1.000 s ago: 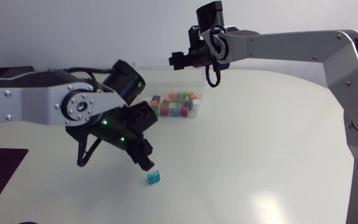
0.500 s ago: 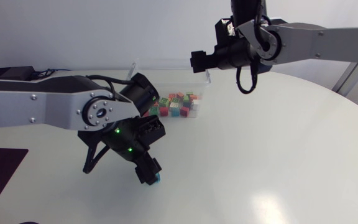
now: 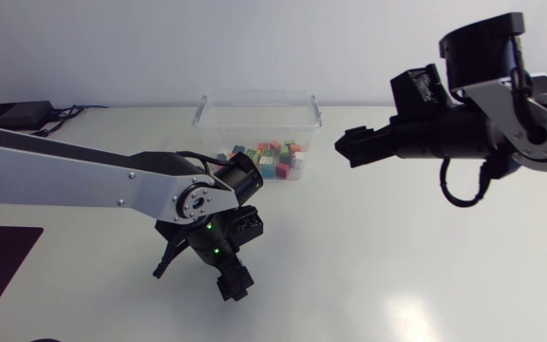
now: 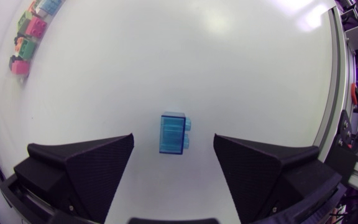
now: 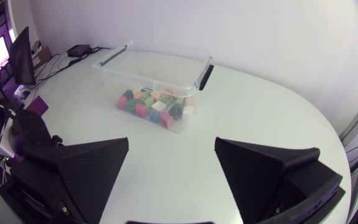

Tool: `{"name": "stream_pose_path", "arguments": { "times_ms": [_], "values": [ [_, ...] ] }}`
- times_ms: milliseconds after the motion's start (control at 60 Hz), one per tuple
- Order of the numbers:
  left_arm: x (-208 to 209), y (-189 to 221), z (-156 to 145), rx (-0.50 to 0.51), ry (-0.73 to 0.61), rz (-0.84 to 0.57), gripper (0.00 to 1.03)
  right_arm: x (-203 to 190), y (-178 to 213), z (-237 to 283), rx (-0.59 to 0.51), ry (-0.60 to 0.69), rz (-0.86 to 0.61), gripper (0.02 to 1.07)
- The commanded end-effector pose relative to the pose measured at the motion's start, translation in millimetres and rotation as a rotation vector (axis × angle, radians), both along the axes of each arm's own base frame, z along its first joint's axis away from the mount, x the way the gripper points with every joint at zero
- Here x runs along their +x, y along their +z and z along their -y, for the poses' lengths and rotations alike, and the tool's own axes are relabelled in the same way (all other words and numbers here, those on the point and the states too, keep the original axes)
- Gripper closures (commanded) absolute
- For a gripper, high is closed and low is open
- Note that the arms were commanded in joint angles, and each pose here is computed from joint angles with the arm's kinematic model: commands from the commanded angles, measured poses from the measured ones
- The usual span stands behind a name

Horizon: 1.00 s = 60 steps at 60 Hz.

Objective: Place the duplo bricks in the container

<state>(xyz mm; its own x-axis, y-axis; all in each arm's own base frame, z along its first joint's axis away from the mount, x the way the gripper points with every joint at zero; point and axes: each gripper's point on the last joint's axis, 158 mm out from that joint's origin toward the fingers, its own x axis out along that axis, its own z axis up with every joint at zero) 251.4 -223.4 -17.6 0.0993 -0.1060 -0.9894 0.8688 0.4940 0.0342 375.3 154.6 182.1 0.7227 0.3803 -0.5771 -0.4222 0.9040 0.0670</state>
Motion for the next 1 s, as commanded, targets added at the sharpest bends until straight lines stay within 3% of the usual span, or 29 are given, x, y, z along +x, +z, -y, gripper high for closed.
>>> {"name": "stream_pose_path", "arguments": {
  "times_ms": [0,83,133,167,700,850,983],
  "values": [
    [-5,-17,-8,0.033,-0.023,-0.029,0.2,-14,-7,11,-0.011,0.005,-0.01,0.07],
    [-1,-23,-8,0.038,-0.027,-0.034,0.44,-27,-9,22,-0.008,-0.004,-0.01,0.07],
    [-1,-25,-9,0.043,-0.03,-0.038,0.53,-33,-10,26,-0.002,-0.006,-0.013,0.07],
    [0,-25,-8,0.042,-0.035,-0.036,0.67,-37,-10,30,0.002,-0.01,-0.012,0.07],
    [-9,-28,-2,0.052,-0.063,-0.058,0.78,-79,-34,66,-0.016,-0.037,-0.022,0.07],
    [7,17,3,-0.018,-0.045,0.026,0.78,-83,-27,70,-0.013,-0.044,-0.011,0.07],
    [39,105,12,-0.151,-0.013,0.183,0.78,-87,-30,73,-0.012,-0.05,-0.014,0.07]
  ]
}}
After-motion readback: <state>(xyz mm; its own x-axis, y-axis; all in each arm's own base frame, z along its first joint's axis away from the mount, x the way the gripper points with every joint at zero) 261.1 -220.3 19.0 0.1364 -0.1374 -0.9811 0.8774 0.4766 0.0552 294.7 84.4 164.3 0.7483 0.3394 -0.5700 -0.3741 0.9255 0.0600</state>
